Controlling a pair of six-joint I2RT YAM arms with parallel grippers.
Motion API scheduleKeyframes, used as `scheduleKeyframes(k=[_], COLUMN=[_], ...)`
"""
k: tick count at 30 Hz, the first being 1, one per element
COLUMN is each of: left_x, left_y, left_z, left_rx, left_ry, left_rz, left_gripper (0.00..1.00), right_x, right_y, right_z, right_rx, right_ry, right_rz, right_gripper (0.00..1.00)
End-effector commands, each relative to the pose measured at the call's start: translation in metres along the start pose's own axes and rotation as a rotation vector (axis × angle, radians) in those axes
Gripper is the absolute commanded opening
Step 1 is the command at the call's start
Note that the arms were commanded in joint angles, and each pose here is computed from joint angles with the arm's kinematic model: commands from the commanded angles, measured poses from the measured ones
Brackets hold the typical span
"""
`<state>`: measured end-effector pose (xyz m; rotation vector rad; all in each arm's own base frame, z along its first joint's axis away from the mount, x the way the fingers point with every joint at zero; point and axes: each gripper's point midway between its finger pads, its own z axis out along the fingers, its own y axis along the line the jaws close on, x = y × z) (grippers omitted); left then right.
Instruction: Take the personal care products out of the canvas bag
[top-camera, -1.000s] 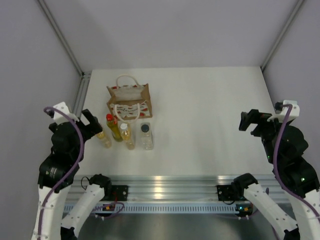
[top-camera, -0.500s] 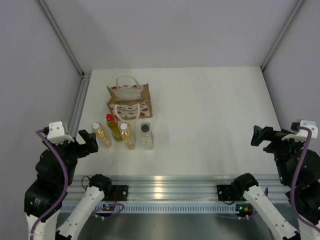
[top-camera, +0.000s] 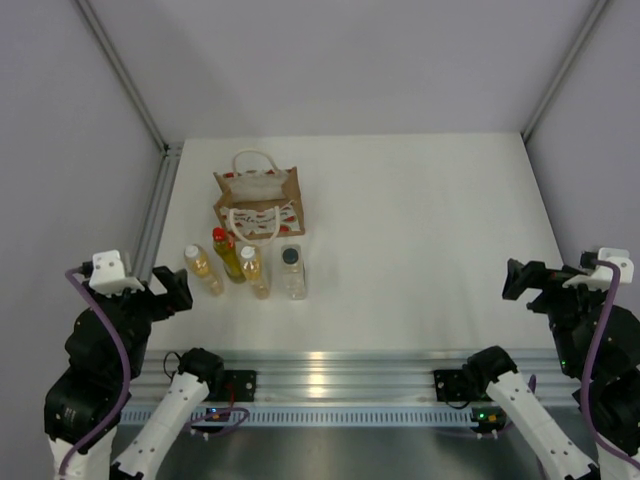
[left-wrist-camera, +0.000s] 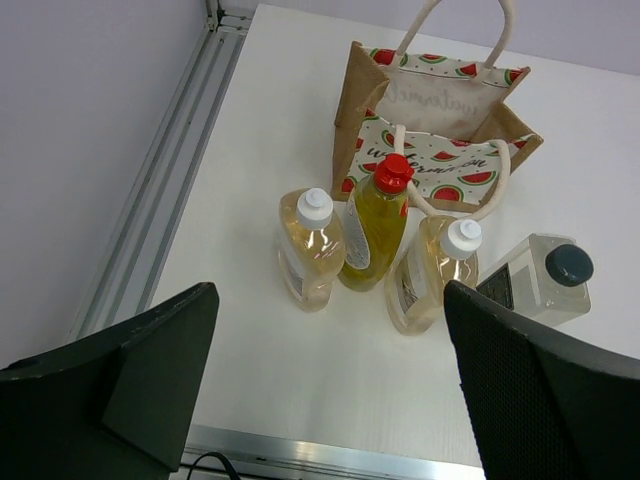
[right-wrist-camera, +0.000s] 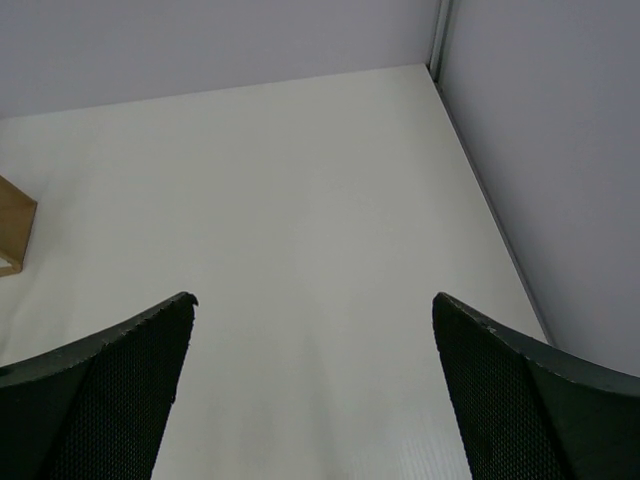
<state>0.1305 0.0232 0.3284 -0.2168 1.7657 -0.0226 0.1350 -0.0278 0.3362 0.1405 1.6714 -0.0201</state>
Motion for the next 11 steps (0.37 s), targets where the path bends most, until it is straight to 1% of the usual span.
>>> scheduleKeyframes(k=[1,11], left_x=[-0.0076,-0.0039], left_y=[0.0029,-0.0004], left_z=[-0.0062,-0.0019], left_rx=[0.002,0.006], left_ry=[-0.033,-0.015], left_rz=[-0.001,-0.007], left_gripper=[0.98,0.98], right_x=[-0.0013,0.0064], right_y=[-0.0021,-0.0014], right_z=[-0.0049,0.0029], right_rx=[-0.006,0.017], right_ry=[0.009,0.037], right_rz=[-0.005,-0.006], right_gripper=[0.99,0.99])
